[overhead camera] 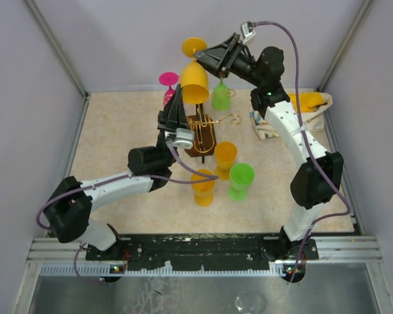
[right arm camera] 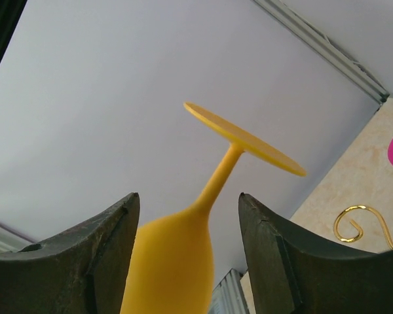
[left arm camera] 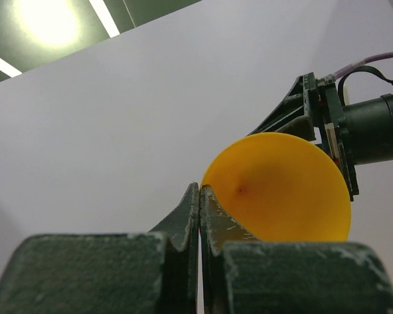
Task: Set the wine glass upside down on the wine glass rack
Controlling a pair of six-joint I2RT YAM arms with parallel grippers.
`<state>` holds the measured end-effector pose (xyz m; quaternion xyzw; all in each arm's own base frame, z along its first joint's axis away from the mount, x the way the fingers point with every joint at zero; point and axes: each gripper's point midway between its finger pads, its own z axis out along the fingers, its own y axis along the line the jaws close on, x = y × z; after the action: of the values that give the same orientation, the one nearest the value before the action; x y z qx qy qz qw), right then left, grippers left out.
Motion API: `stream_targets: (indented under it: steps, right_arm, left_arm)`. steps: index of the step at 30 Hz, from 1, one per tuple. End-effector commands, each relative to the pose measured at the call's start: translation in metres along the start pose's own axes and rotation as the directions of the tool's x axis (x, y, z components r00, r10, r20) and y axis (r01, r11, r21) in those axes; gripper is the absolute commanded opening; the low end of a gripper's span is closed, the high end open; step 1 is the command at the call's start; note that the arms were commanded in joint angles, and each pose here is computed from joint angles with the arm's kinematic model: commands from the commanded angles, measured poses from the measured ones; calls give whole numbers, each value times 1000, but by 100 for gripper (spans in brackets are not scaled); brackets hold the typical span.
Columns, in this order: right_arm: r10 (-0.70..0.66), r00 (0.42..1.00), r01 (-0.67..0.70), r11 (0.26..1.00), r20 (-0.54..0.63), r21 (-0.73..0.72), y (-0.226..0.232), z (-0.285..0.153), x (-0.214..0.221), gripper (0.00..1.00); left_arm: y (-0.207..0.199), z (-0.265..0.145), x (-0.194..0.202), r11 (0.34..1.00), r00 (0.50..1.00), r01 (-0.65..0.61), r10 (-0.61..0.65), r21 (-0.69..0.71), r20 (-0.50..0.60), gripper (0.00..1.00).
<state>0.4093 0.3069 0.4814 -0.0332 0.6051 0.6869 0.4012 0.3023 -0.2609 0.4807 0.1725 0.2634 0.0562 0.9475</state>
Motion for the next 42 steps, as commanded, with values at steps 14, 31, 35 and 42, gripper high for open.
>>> stream_targets:
  steps: [14,31,35,42]
  right_arm:
    - [-76,997,72,988,-24,-134,45,3,-1,36]
    - [-44,998,38,993,-53,-112,30,10,1,38]
    - [-43,997,36,993,-60,-113,29,10,2,39]
    - [-49,996,39,992,-77,-124,33,10,3,8]
  left_arm:
    - [14,10,-16,991,996,53,-43,-124,82,0]
    - [14,4,-34,993,985,95,-84,-70,150,0]
    - [14,3,-34,994,986,89,-78,-69,150,0]
    - [9,5,-28,994,988,79,-68,-73,137,0]
